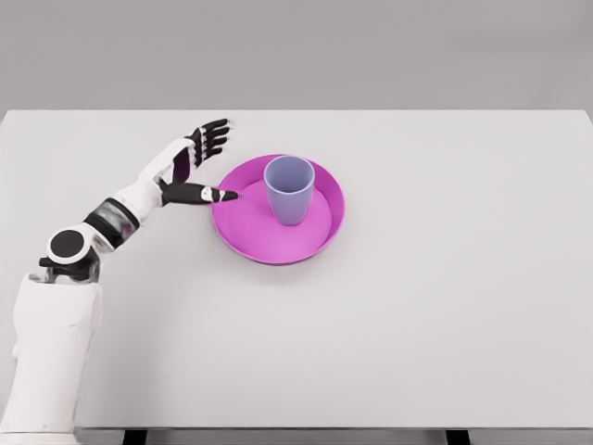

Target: Flip the cup with left arm and place it on the plate

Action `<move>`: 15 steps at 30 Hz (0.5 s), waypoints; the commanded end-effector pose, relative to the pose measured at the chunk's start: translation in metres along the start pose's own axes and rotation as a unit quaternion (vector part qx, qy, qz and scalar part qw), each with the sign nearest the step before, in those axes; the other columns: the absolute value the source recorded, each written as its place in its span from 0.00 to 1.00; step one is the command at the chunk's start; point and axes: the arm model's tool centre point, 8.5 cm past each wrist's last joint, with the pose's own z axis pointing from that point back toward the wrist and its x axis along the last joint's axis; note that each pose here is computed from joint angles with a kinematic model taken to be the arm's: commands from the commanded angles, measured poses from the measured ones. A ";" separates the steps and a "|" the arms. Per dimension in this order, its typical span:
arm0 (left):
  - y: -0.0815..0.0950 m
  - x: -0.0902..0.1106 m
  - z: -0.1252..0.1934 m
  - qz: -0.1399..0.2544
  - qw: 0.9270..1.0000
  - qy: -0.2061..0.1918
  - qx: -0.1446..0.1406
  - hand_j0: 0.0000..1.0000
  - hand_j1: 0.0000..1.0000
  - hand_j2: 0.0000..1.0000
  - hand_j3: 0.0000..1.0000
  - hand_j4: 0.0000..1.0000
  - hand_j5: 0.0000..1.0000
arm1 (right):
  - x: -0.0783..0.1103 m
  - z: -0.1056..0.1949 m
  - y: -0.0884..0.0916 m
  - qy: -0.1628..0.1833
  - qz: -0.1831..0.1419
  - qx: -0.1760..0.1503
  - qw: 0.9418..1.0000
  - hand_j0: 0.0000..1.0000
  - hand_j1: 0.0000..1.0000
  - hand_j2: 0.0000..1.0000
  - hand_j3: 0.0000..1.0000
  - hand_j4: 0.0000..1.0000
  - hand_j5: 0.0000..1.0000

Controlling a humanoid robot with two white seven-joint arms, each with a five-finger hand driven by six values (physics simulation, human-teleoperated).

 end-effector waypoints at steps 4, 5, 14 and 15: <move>0.052 0.007 0.034 -0.041 0.998 -0.010 0.050 1.00 1.00 1.00 1.00 1.00 1.00 | 0.000 0.000 0.000 0.000 0.000 0.000 1.000 1.00 1.00 1.00 1.00 1.00 1.00; 0.062 0.010 0.043 -0.064 0.996 -0.021 0.056 1.00 1.00 1.00 1.00 1.00 1.00 | 0.000 0.000 0.000 0.000 0.000 0.000 1.000 1.00 1.00 1.00 1.00 1.00 1.00; 0.092 0.026 0.082 -0.227 0.962 -0.139 0.065 1.00 1.00 1.00 1.00 1.00 1.00 | 0.000 0.000 0.000 0.000 0.000 0.000 1.000 1.00 1.00 1.00 1.00 1.00 1.00; 0.096 0.028 0.086 -0.239 0.959 -0.141 0.063 1.00 1.00 1.00 1.00 1.00 1.00 | 0.000 0.000 0.000 0.000 0.000 0.000 1.000 1.00 1.00 1.00 1.00 1.00 1.00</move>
